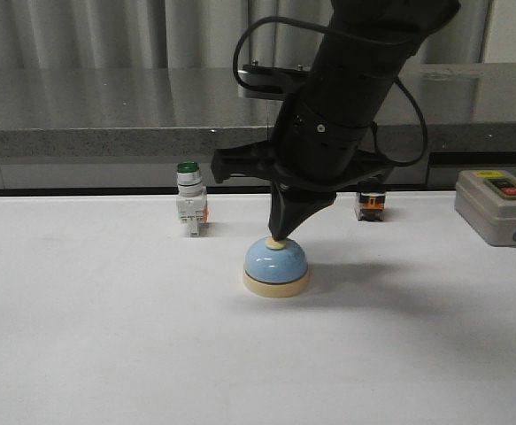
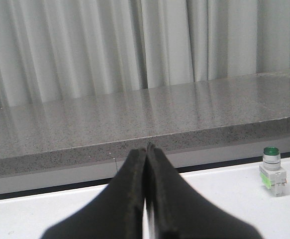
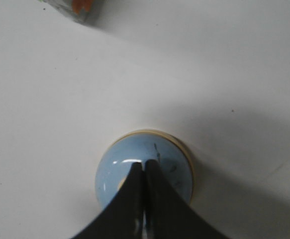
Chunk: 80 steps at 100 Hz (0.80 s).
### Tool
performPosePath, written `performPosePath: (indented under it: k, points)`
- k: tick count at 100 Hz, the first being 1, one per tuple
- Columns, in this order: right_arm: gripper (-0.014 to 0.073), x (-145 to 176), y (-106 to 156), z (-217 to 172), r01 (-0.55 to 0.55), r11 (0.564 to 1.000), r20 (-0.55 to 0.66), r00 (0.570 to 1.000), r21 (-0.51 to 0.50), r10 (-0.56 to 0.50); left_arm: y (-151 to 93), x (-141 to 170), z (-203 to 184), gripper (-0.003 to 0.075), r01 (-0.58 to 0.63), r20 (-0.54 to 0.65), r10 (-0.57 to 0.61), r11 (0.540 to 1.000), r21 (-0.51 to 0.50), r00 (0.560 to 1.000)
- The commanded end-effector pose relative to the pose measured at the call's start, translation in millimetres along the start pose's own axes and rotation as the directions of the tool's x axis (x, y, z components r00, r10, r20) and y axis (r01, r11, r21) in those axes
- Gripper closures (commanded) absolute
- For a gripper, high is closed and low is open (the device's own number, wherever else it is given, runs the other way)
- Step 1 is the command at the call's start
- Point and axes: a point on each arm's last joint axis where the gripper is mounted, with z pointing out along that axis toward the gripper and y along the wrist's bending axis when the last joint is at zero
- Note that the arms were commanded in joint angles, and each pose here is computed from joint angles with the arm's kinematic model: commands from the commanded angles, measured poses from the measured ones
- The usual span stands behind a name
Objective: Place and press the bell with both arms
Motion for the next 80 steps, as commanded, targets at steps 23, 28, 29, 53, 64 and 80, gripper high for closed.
performPosePath:
  k: [23,28,29,53,64,80]
  points:
    - [0.0659,-24.8,6.4,-53.5,0.029,0.999,0.170,0.985,-0.026,-0.024,-1.4,9.8,-2.3,0.0741,0.009,0.054,-0.009,1.000,-0.002,0.998]
    - [0.0659,-27.6,5.5,-63.8,0.043,0.999,0.198,0.979,-0.018,-0.038,-1.4,9.8,-2.3,0.0741,0.009,0.054,-0.009,1.000,-0.002,0.998]
    - [0.0659,-28.0,5.1,-65.3,0.045,0.999,0.202,0.979,-0.016,-0.041,-1.4,9.8,-2.3,0.0741,0.009,0.054,-0.009,1.000,-0.002,0.998]
    - [0.0659,-37.2,-10.0,-118.0,0.063,0.997,0.317,0.946,0.034,-0.070,-1.4,9.8,-2.3,0.0741,0.009,0.054,-0.009,1.000,-0.002,0.998]
    - [0.0659,-37.0,-24.9,-140.0,0.029,0.998,0.349,0.936,0.056,-0.047,-1.4,9.8,-2.3,0.0741,0.009,0.054,-0.009,1.000,-0.002,0.998]
    - [0.0659,-20.6,-51.5,-169.7,-0.025,0.994,0.388,0.921,0.104,-0.018,-1.4,9.8,-2.3,0.0741,0.009,0.054,-0.009,1.000,-0.002,0.998]
